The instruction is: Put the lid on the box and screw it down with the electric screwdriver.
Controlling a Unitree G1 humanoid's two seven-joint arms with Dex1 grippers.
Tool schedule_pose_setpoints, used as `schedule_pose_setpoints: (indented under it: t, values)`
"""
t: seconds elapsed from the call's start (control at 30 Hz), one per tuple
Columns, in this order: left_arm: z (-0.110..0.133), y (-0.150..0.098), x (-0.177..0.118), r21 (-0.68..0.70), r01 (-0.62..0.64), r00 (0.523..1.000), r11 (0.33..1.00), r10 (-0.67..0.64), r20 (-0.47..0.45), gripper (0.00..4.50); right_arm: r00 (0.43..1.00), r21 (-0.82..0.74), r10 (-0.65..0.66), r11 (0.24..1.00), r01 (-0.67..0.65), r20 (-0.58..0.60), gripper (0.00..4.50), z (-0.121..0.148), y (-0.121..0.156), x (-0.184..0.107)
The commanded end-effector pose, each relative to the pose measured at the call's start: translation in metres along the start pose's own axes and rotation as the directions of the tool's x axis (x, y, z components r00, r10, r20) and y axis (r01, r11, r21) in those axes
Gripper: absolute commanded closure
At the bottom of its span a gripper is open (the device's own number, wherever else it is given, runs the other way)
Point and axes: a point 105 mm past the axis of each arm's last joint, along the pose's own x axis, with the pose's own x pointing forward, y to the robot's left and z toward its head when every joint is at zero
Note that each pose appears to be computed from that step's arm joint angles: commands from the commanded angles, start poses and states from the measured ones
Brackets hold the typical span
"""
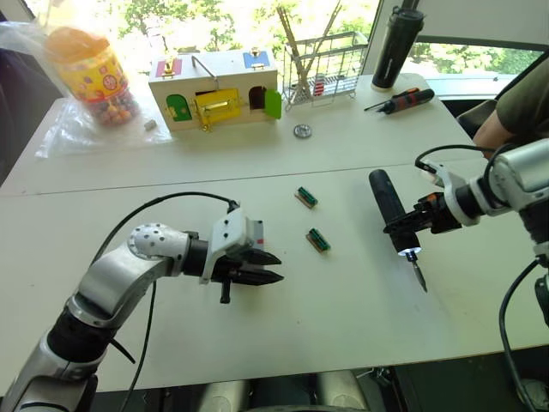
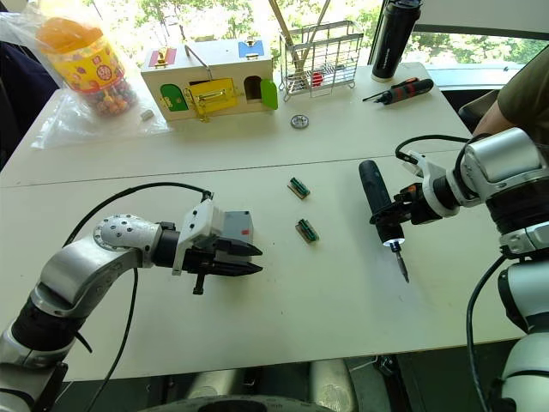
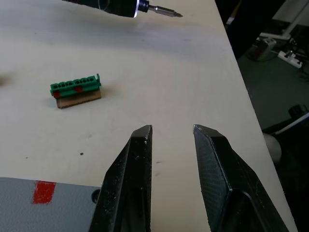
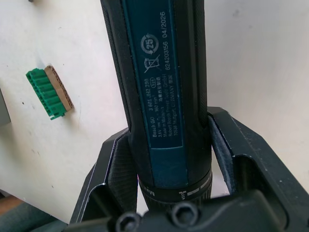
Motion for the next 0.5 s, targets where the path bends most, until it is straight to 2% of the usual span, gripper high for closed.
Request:
schedule_pose_setpoints:
  t: [0.03, 0.37, 0.43, 0.5]
  values:
    - [0.006, -0.007, 0.004, 0.031, 0.013, 1.000, 0.999, -0.013, 0.023, 3.17, 1.000, -0.029, 0.001, 1.000, 0.000, 0.028, 2.62, 0.010, 0.002, -0.007]
    - [0.005, -0.003, 0.004, 0.050, 0.009, 1.000, 0.999, -0.009, 0.006, 3.17, 1.000, -0.025, -0.028, 0.999, 0.028, -0.005, 2.62, 0.010, -0.008, 0.007]
    - [0.004, -0.002, 0.003, 0.050, 0.008, 1.000, 0.999, -0.009, 0.007, 3.17, 0.999, -0.028, -0.032, 0.999, 0.032, -0.007, 1.61, 0.010, -0.008, 0.008]
    - [0.005, -0.002, 0.003, 0.045, 0.005, 1.000, 0.999, -0.005, 0.011, 3.17, 0.999, -0.031, -0.034, 0.999, 0.034, -0.008, 0.94, 0.009, -0.009, 0.008]
